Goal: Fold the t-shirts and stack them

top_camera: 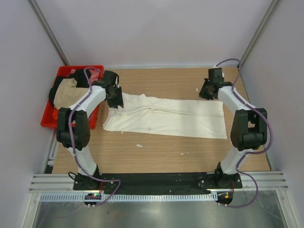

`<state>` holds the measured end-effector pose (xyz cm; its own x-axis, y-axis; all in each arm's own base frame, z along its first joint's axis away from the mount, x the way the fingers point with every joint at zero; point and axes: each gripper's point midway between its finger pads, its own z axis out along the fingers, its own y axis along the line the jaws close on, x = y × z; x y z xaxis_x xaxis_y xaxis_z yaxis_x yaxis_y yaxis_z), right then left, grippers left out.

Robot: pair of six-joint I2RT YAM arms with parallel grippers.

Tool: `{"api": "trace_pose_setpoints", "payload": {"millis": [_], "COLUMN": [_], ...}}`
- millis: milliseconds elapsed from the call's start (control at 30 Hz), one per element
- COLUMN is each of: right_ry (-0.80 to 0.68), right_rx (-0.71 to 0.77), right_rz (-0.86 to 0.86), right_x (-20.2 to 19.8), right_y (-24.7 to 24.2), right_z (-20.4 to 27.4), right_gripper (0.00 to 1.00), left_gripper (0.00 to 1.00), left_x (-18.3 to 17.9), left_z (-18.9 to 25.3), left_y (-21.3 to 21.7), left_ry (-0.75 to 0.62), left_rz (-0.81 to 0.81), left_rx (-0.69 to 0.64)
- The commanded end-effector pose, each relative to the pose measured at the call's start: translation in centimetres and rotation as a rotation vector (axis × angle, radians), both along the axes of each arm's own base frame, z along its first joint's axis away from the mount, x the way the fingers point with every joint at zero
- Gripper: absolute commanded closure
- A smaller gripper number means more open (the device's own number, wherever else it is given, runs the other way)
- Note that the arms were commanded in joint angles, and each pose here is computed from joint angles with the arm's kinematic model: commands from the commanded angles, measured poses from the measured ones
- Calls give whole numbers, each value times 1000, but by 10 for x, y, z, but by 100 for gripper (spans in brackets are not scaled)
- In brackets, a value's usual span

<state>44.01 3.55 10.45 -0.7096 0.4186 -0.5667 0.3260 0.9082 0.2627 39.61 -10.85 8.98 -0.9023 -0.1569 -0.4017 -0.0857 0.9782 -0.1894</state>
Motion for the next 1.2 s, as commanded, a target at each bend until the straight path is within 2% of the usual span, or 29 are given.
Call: {"api": "trace_pose_setpoints", "payload": {"millis": [0,100,267,400,633,800,967,1167], "right_ry": [-84,-116,-84,-30,36,-10,-118,-212], "right_rx": [133,263,327,330,261,247,281,225], "right_rz": [145,243,358,414,439,477,583,742], "right_x": [21,29,25,15,5,14,32,51], "right_y": [75,122,178,201,200,205,242,286], "right_z": [15,14,-7,-40,-72,-50,-9,6], "right_gripper": [90,93,95,96,96,95,83,74], "left_gripper": [66,67,68,67,60,55,54,55], "left_x": [5,0,-9,-14,11,27,39,47], "left_z": [-8,-28,-48,-53,-10,-9,-19,-40], "left_y": [-14,-9,4,10,23,23,20,10], "left_ry": [21,76,145,159,45,22,27,61], "left_rz": [-4,20,87,128,173,162,144,112], "left_rx": [-69,-37,28,53,44,-70,-152,-195]}}
